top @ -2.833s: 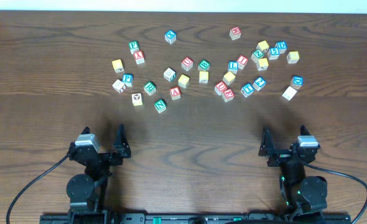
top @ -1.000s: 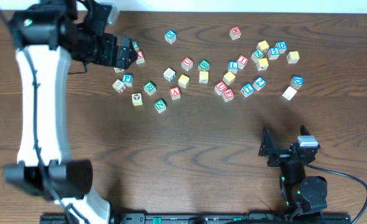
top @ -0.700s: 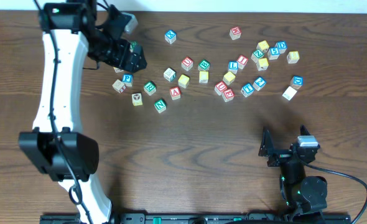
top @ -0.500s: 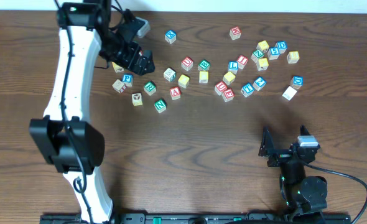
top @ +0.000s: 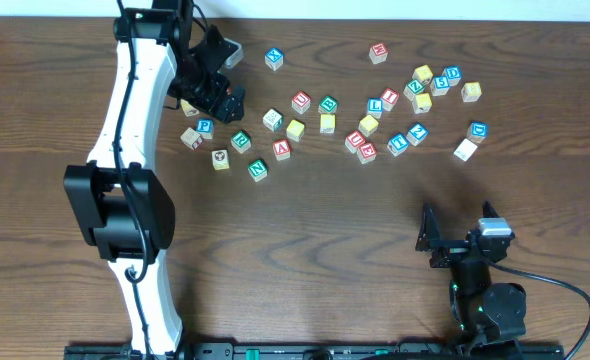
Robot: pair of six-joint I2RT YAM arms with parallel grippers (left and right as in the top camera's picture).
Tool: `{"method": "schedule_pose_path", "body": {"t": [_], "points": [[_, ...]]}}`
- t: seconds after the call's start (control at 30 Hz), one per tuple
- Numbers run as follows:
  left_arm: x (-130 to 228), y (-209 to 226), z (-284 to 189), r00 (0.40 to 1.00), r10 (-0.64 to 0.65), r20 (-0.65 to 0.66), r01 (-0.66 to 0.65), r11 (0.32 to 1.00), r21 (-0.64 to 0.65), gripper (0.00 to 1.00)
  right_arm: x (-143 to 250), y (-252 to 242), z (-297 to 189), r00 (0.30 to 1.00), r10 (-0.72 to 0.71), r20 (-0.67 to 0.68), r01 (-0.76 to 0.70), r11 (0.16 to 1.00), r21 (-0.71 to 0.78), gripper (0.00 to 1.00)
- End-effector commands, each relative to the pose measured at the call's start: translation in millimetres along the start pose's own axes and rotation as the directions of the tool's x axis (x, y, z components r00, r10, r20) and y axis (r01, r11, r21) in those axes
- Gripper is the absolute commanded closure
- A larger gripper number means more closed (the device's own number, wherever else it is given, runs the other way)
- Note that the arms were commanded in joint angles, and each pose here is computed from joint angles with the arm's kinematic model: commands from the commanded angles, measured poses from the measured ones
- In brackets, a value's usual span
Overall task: Spell out ROBOT
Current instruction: 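Move the left gripper over the green R block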
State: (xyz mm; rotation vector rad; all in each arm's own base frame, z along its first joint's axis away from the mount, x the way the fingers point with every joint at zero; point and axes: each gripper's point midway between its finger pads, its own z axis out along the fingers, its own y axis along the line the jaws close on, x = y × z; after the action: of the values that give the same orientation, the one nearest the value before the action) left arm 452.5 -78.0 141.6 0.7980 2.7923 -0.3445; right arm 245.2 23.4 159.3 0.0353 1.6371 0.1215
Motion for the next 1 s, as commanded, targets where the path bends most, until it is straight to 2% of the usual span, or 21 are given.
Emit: {"method": "schedule_pose_path", "body": {"t": [0.0,0.13,0.5,0.97], "points": [[3,9,5,0.999,0.019,-0.028,-0.021,0.998,-0.056,0.02,1,-1,0,1.000,-0.013,-0.001,0.013,1.000,0.003,0.01],[7,10,16,0.998,0.027,-0.063,-0.033,0.995,-0.091,0.02,1,-1,0,1.000,-0.013,-0.002,0.013,1.000,0.003,0.01],[15,-10,50,0.992,0.068,-0.110,-0.074,0.995,-0.060,0.02,1,-1,0,1.000,-0.013,-0.003,0.013,1.000,0.004,0.01],[35,-7,88,0.989,0.063,-0.132,-0.070,0.996,-0.049,0.02,1,-1,0,1.000,-0.013,-0.004,0.013,1.000,0.003,0.01]]}}
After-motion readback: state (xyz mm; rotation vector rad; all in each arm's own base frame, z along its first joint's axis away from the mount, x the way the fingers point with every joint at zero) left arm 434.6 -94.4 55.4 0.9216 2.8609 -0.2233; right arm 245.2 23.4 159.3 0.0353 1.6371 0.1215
